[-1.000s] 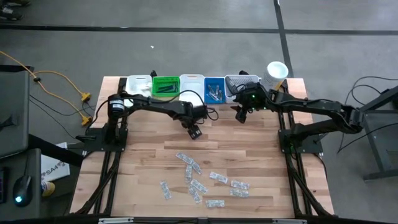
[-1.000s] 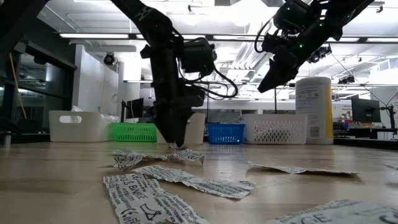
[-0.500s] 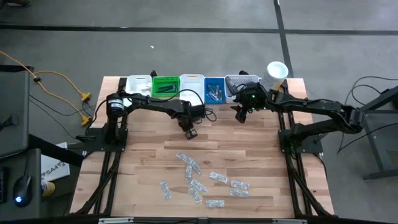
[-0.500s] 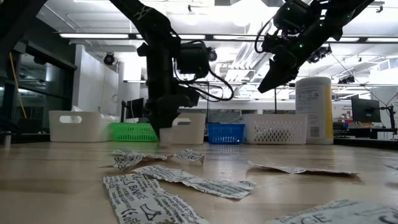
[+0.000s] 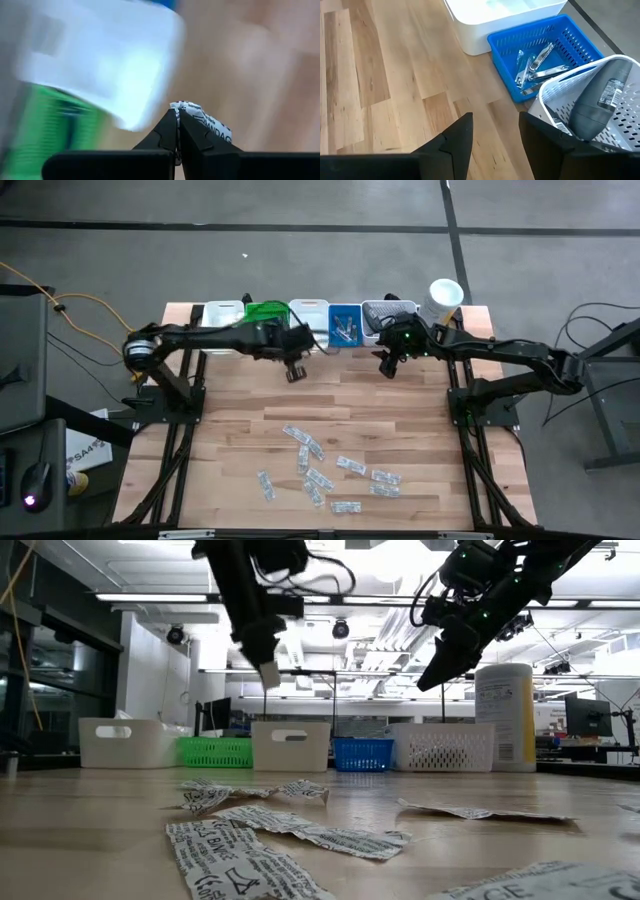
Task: Pick & Place Travel size toiletries
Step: Put the white bandage into the middle white bin
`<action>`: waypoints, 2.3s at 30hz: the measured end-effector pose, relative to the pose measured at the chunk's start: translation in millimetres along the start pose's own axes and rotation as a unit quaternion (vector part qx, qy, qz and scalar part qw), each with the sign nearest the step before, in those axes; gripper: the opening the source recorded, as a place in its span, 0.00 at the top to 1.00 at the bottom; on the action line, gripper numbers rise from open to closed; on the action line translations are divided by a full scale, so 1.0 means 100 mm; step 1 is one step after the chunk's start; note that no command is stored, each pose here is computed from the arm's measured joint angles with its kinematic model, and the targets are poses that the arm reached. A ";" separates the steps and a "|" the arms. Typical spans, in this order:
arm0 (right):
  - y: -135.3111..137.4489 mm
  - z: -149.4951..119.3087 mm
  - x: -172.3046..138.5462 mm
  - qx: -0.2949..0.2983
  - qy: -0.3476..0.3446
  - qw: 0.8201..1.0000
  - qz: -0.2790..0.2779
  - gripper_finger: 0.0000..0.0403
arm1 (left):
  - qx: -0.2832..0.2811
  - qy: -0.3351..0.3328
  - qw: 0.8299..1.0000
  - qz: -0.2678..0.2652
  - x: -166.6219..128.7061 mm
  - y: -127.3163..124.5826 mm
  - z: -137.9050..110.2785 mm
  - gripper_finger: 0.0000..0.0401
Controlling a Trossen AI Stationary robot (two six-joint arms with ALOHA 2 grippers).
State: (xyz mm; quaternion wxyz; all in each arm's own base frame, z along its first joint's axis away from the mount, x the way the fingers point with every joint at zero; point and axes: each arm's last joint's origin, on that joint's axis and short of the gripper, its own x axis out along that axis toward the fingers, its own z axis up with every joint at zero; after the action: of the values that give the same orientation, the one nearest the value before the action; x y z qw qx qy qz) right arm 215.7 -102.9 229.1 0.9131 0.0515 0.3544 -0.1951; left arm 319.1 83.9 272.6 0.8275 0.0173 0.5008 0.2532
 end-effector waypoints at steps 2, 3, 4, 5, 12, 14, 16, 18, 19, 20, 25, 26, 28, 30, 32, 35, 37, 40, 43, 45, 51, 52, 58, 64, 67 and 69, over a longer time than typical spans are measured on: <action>0.00 0.00 0.00 -0.002 0.000 1.000 0.000 0.62 | -0.007 -0.029 0.999 0.040 -0.04 0.14 0.05 1.00; 0.00 0.00 0.00 -0.004 0.000 1.000 0.000 0.62 | -0.004 -0.037 0.998 0.049 -0.03 0.20 0.07 1.00; 0.00 0.00 0.00 -0.005 0.000 1.000 -0.001 0.62 | 0.001 -0.040 0.998 0.054 -0.02 0.26 0.08 1.00; 0.00 0.00 0.00 -0.006 0.000 1.000 -0.001 0.62 | 0.005 -0.042 0.997 0.058 0.00 0.33 0.09 1.00; 0.00 0.02 0.00 -0.008 -0.009 1.000 -0.002 0.62 | 0.053 -0.038 0.997 0.035 0.51 0.64 0.13 1.00; 0.00 0.02 0.00 -0.010 -0.009 1.000 -0.002 0.62 | 0.065 -0.039 0.997 0.033 0.64 0.72 0.14 1.00; 0.00 0.02 0.00 -0.011 -0.008 1.000 -0.002 0.62 | 0.069 -0.029 0.997 0.035 0.75 0.78 0.12 1.00; 0.00 0.02 0.00 -0.012 -0.008 1.000 -0.002 0.62 | 0.070 -0.033 0.996 0.033 0.83 0.82 0.12 1.00; 0.00 0.02 0.00 -0.012 -0.008 1.000 -0.002 0.62 | 0.073 -0.032 0.996 0.027 0.86 0.83 0.11 0.99; 0.00 0.02 0.00 -0.012 -0.008 1.000 -0.002 0.62 | 0.075 -0.032 0.996 0.021 0.89 0.84 0.11 0.99; 0.00 0.01 0.00 -0.011 -0.007 1.000 -0.001 0.62 | 0.084 -0.036 0.996 0.001 1.01 0.83 0.10 0.94; 0.00 0.01 0.00 -0.011 -0.006 1.000 -0.001 0.62 | 0.084 -0.038 0.996 0.001 1.02 0.83 0.11 0.92; 0.00 0.00 0.00 -0.011 -0.003 1.000 -0.001 0.62 | 0.083 -0.040 0.996 0.002 1.02 0.83 0.11 0.88; 0.00 0.00 0.00 -0.008 0.001 1.000 -0.001 0.62 | 0.083 -0.041 0.996 0.002 1.02 0.83 0.11 0.84; 0.00 -0.01 0.00 -0.004 0.005 1.000 0.000 0.62 | 0.083 -0.040 0.996 0.004 1.02 0.83 0.11 0.80; 0.00 -0.01 0.00 0.005 0.006 1.000 0.000 0.62 | 0.079 -0.035 0.996 0.013 1.01 0.84 0.11 0.74; 0.00 -0.01 0.00 0.005 0.006 1.000 0.002 0.62 | 0.072 -0.031 0.997 0.026 1.00 0.85 0.11 0.72; 0.00 -0.01 0.00 0.006 0.006 1.000 0.002 0.62 | 0.054 -0.030 0.998 0.031 0.93 0.87 0.10 0.70; 0.00 -0.01 0.00 0.015 0.007 1.000 0.003 0.62 | 0.041 -0.028 0.998 0.026 0.79 0.89 0.09 0.70; 0.00 -0.02 0.00 0.017 0.009 1.000 0.003 0.62 | 0.034 -0.032 0.999 0.023 0.68 0.87 0.10 0.70; 0.00 -0.02 0.00 0.017 0.008 1.000 0.002 0.62 | -0.027 -0.013 1.000 0.007 0.38 0.85 0.02 0.70; 0.00 -0.01 0.00 0.018 0.007 1.000 0.002 0.62 | -0.034 -0.005 0.999 0.005 0.35 0.84 0.00 0.70; 0.00 -0.02 0.00 0.019 0.010 1.000 0.004 0.62 | -0.062 0.027 0.998 -0.012 0.20 0.61 -0.08 0.70; 0.00 -0.04 0.00 0.032 0.020 0.999 0.003 0.62 | -0.100 0.039 0.994 -0.007 0.15 0.36 -0.24 0.70; 0.01 -0.05 0.00 0.031 0.028 0.999 0.005 0.62 | -0.115 0.049 0.992 0.001 0.13 0.24 -0.38 0.70; 0.03 -0.05 0.00 0.030 0.028 0.999 0.005 0.62 | -0.127 0.053 0.990 -0.002 0.11 0.17 -0.48 0.70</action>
State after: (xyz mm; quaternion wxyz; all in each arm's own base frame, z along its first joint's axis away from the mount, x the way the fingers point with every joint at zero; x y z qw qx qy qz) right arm 213.6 -98.7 225.0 0.9017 0.0860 0.3739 -0.1991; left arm 276.6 92.6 244.7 0.7957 -0.1023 0.5082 0.3133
